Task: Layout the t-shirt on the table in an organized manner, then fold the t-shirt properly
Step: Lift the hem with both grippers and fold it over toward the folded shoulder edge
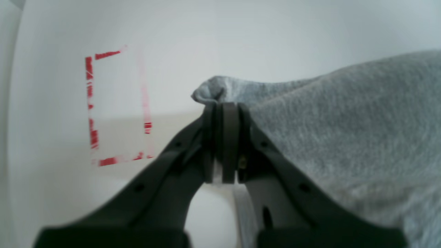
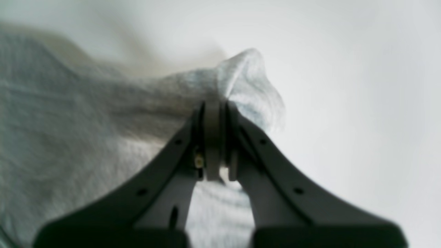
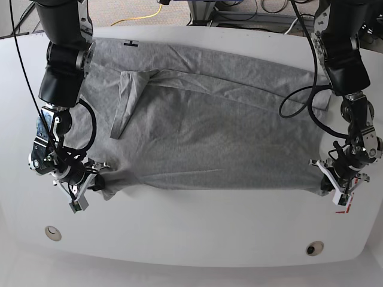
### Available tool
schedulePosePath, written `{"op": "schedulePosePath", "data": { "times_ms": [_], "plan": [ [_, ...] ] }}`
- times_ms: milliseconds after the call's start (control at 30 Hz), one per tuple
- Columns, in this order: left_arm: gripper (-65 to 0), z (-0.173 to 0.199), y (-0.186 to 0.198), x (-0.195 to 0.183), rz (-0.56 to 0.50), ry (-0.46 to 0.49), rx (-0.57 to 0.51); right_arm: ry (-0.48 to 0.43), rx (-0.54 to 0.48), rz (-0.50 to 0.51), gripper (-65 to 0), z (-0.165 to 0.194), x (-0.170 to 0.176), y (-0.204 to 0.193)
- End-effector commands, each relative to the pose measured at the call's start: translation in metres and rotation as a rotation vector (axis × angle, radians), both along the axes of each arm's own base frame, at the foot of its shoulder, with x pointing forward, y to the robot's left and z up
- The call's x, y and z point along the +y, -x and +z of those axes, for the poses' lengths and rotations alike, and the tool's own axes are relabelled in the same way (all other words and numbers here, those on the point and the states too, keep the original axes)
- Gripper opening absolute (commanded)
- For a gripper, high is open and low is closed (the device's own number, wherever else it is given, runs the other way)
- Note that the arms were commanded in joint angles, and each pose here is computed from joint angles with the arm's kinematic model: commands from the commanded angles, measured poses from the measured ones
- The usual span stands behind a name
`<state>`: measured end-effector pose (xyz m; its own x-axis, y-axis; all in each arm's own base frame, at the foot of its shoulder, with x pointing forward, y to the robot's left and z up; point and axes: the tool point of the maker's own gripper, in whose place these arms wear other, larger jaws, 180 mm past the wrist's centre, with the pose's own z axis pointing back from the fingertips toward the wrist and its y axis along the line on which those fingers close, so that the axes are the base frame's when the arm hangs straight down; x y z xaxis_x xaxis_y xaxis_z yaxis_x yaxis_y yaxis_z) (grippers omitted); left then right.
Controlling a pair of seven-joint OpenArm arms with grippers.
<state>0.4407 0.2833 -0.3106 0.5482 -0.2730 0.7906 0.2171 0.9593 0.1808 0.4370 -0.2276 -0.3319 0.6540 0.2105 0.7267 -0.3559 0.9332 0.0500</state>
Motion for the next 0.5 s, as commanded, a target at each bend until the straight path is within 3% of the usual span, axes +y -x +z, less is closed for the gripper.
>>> {"op": "schedulePosePath", "data": {
  "times_ms": [0, 467],
  "plan": [
    [-65.0, 0.034, -0.012, 0.003, 0.004, -0.02, -0.089, 0.039, -0.071, 0.007, -64.4, 0.029, -0.005, -0.006],
    [-65.0, 0.022, 0.014, -0.01, -0.081, -0.09, -0.02, 0.217, -0.057, 0.02, -64.4, 0.049, -0.009, 0.041]
  ]
}}
